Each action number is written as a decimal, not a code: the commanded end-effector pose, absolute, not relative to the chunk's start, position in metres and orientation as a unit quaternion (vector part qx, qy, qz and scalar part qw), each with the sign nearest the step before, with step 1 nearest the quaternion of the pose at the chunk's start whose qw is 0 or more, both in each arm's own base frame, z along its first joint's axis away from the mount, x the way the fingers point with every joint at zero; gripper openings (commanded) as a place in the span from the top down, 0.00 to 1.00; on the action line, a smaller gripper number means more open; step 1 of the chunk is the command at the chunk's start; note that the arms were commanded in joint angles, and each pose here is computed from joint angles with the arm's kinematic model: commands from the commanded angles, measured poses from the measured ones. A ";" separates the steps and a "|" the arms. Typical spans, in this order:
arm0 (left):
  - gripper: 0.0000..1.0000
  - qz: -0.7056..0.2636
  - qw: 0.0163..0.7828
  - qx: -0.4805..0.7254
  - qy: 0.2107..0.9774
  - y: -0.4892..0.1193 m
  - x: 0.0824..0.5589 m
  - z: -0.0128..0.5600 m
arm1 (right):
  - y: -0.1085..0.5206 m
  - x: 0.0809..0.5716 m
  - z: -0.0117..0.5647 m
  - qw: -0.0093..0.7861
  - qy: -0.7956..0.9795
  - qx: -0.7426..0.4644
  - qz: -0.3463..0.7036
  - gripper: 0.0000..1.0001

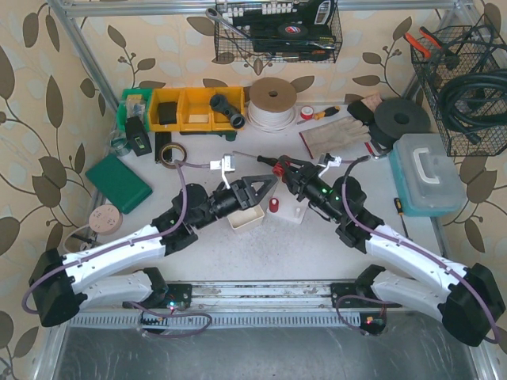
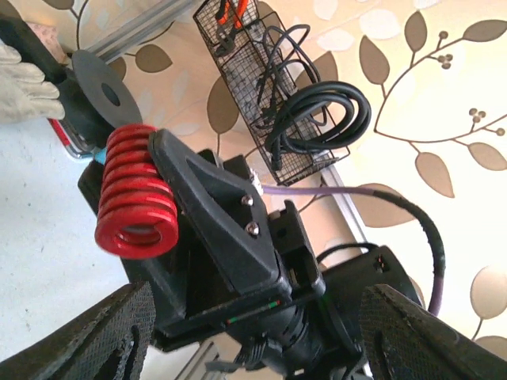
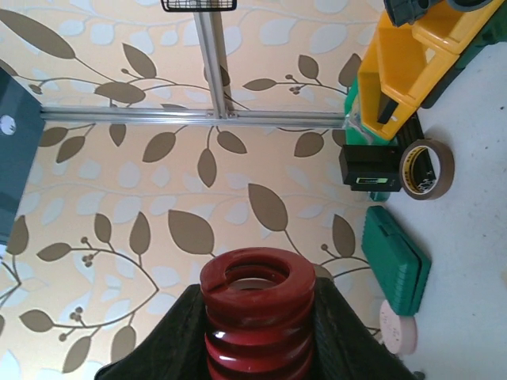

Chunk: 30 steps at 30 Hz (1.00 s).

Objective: Install the large spring

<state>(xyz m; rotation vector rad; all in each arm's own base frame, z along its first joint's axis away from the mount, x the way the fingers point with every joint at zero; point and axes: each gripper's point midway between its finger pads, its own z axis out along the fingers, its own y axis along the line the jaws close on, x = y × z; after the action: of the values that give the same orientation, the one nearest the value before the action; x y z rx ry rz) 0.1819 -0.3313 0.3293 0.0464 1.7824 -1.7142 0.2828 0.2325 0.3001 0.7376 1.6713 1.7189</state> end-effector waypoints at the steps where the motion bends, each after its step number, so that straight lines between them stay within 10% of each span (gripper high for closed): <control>1: 0.26 -0.674 0.359 0.006 0.645 -0.334 0.192 0.367 | 0.222 0.278 0.333 0.317 0.567 0.296 0.700 1.00; 30: 0.39 -0.674 0.344 -0.018 0.653 -0.349 0.225 0.360 | 0.234 0.271 0.342 0.309 0.563 0.288 0.710 1.00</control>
<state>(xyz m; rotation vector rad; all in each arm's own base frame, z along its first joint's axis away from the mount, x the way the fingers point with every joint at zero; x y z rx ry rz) 0.2255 -0.3469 0.3235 -0.0792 1.8107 -1.6588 0.2730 0.2353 0.3127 0.7966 1.5921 1.8127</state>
